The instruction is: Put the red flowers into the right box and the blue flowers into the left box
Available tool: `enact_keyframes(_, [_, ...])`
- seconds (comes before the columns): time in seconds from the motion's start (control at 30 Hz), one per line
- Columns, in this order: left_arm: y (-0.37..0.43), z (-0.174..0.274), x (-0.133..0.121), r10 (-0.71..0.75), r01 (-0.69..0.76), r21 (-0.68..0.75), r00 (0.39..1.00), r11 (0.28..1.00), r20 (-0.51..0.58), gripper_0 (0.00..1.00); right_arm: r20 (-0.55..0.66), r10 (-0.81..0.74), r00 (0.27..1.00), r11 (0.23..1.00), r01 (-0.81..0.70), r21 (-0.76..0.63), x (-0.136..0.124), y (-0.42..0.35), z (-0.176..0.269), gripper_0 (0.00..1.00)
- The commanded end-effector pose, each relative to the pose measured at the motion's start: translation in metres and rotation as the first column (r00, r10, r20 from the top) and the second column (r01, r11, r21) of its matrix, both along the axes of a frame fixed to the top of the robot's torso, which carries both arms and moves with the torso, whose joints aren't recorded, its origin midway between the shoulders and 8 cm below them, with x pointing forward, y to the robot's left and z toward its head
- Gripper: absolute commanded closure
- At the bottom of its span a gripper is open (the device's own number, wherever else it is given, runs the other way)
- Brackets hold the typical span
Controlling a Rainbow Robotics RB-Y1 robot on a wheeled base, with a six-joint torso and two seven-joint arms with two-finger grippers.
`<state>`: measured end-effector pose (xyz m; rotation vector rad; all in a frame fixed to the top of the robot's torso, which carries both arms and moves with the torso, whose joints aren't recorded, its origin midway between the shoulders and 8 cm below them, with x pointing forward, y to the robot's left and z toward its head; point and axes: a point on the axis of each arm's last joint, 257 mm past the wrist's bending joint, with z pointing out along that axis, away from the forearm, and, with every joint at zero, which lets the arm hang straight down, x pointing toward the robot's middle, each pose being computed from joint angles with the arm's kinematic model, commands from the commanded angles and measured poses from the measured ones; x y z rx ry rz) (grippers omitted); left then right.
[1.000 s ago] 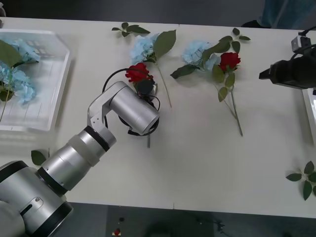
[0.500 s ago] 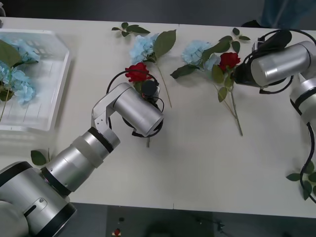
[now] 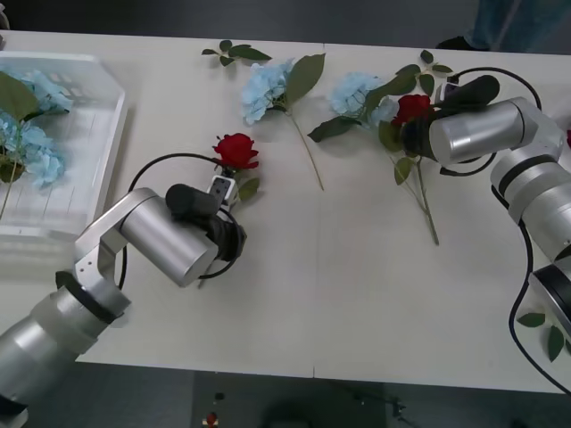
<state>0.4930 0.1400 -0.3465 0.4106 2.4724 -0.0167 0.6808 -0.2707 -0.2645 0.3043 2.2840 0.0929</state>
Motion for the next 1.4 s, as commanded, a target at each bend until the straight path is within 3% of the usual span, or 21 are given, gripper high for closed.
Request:
enact_keyframes(0.03, [0.017,0.007,-0.023,-0.005,0.006,-0.03,1.0,1.0,0.029,1.0,0.056,0.001,0.998,0.998,-0.005,0.058,0.014,0.022,0.023,0.0])
enact_keyframes(0.07, [0.02,0.007,-0.026,-0.004,0.005,-0.035,1.0,0.999,0.029,1.0,0.057,0.002,0.998,0.998,-0.005,0.06,0.015,0.024,0.023,0.0])
enact_keyframes(0.1, [0.023,0.008,-0.03,-0.004,0.005,-0.043,0.999,0.999,0.033,1.0,0.059,0.001,0.998,0.998,-0.005,0.059,0.015,0.023,0.024,0.08])
enact_keyframes(0.13, [0.028,0.006,-0.039,-0.008,0.01,-0.05,0.999,0.999,0.037,1.0,0.056,0.004,0.998,0.998,-0.007,0.062,0.014,0.026,0.022,0.59])
enact_keyframes(0.17, [0.03,0.005,-0.042,-0.011,0.013,-0.051,0.999,0.999,0.041,1.0,0.057,0.006,0.998,0.998,-0.009,0.063,0.015,0.027,0.023,0.83])
enact_keyframes(0.2, [0.032,0.004,-0.046,-0.015,0.017,-0.055,0.999,0.998,0.045,1.0,0.055,0.003,0.999,0.998,-0.007,0.064,0.014,0.026,0.021,0.99])
enact_keyframes(0.3, [0.037,0.0,-0.054,-0.023,0.029,-0.073,0.997,0.997,0.07,1.0,0.058,0.006,0.998,0.998,-0.009,0.056,0.015,0.027,0.022,1.0])
enact_keyframes(0.33, [0.039,-0.001,-0.054,-0.025,0.032,-0.076,0.996,0.997,0.08,0.95,0.06,0.008,0.998,0.998,-0.011,0.055,0.015,0.027,0.023,1.0])
enact_keyframes(0.43, [0.041,0.0,-0.053,-0.029,0.036,-0.068,0.995,0.997,0.093,0.19,0.062,0.008,0.998,0.998,-0.011,0.059,0.015,0.027,0.023,1.0])
enact_keyframes(0.47, [0.04,0.001,-0.051,-0.03,0.037,-0.067,0.995,0.997,0.098,0.07,0.062,0.007,0.998,0.998,-0.01,0.059,0.015,0.027,0.023,1.0])
enact_keyframes(0.5, [0.041,0.002,-0.051,-0.031,0.038,-0.067,0.994,0.997,0.101,0.03,0.063,0.008,0.998,0.998,-0.012,0.055,0.015,0.026,0.023,1.0])
enact_keyframes(0.67, [0.031,0.029,-0.03,-0.024,0.041,-0.108,0.988,0.993,0.153,0.0,0.078,0.0,0.997,1.0,-0.001,0.024,0.018,0.003,0.034,1.0])
enact_keyframes(0.8, [0.019,0.066,-0.007,0.027,0.012,-0.22,0.984,0.975,0.176,0.0,0.101,-0.022,0.995,1.0,0.024,-0.017,0.021,-0.038,0.06,1.0])
enact_keyframes(0.97, [0.017,0.095,0.012,0.064,-0.018,-0.24,0.981,0.971,0.183,0.0,0.104,-0.054,0.993,0.994,0.063,-0.086,0.013,-0.1,0.1,1.0])
enact_keyframes(1.13, [0.018,0.109,0.029,0.07,-0.028,-0.202,0.977,0.979,0.2,0.0,0.105,-0.019,0.994,0.966,0.046,-0.255,-0.01,-0.184,0.14,1.0])
enact_keyframes(1.4, [0.012,0.086,0.047,0.093,-0.064,-0.194,0.985,0.979,0.147,0.0,0.058,-0.018,0.998,0.875,0.043,-0.482,-0.063,-0.3,0.173,1.0])
